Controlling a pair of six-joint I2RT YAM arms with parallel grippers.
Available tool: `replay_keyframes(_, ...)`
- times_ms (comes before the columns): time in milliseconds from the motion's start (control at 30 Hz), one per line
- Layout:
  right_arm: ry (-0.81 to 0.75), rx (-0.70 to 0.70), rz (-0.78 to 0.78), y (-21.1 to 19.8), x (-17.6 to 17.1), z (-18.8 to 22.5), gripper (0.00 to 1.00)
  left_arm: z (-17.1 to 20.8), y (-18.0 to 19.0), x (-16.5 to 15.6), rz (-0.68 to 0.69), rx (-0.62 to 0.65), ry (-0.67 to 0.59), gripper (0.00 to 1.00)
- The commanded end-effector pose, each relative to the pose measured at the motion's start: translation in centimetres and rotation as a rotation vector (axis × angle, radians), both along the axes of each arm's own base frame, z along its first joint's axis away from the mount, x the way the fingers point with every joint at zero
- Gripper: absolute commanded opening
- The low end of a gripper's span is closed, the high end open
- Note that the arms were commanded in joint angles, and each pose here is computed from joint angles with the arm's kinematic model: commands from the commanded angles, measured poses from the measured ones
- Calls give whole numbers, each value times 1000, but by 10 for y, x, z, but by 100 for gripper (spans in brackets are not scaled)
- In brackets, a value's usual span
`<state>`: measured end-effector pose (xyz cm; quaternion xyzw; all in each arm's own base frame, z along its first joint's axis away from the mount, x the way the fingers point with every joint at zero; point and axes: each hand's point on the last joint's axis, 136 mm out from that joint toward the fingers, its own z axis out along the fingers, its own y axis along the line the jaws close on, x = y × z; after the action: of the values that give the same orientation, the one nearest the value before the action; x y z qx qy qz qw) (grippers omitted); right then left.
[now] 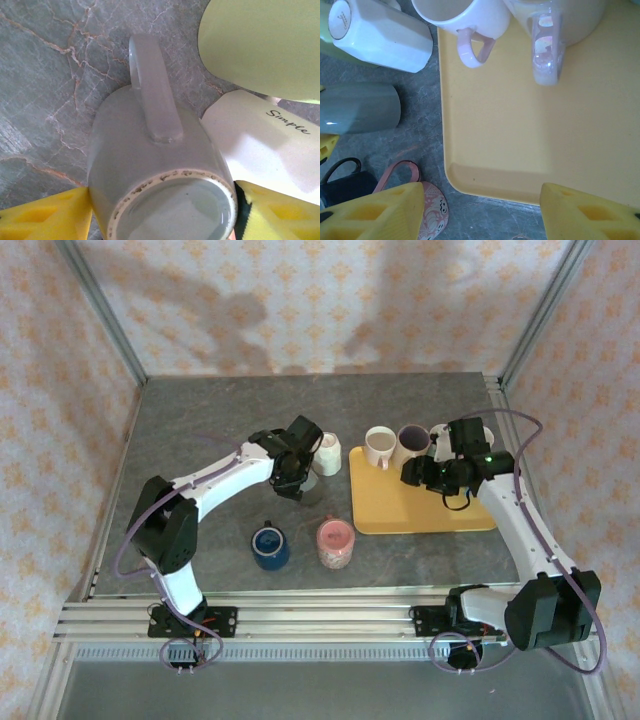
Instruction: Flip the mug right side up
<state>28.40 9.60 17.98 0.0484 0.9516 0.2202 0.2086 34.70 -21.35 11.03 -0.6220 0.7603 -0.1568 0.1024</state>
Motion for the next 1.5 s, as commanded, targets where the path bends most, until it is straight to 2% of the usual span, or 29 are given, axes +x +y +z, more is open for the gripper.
replay_keyframes(0,-61,-12,11,-1,5,19,63,4,-6,10,66,-22,-27,74)
replay_keyframes(233,-86,-34,13,-5,1,25,63,5,-10,10,56,-30,-25,80)
replay_keyframes(333,-84,-41,10,-6,0,23,63,20,-12,11,8,-39,-65,85)
replay_keyframes(533,-94,-43,8,-6,1,24,63,65,24,-9,-292,84,-162,98)
replay_keyframes(667,-112,-9,29,1,5,35,63,90,71,-21,-472,237,-317,100)
replay_keyframes(733,-119,14,40,5,7,40,64,102,88,-20,-602,291,-434,100)
replay_keyframes(833,-119,48,38,9,8,44,64,114,107,-25,-880,454,-566,100)
replay_keyframes(867,-115,57,36,10,7,45,64,119,108,-27,-1016,514,-613,100)
replay_keyframes(967,-108,74,24,11,6,44,64,119,108,-38,-1400,726,-650,99)
replay_keyframes(1100,-96,98,17,14,6,43,63,110,101,-53,-1876,895,-651,98)
replay_keyframes(1167,-90,120,16,17,6,43,63,103,103,-48,-1984,958,-633,99)
replay_keyframes(1233,-84,134,10,18,7,43,63,96,103,-39,-2021,952,-646,98)
replay_keyframes(1300,-82,144,8,20,7,45,63,80,96,-38,-2136,916,-658,94)
replay_keyframes(1400,-59,152,10,22,10,43,63,69,87,-26,-2186,896,-680,84)
replay_keyframes(1467,-42,163,18,24,10,44,63,68,80,-20,-2227,902,-710,83)
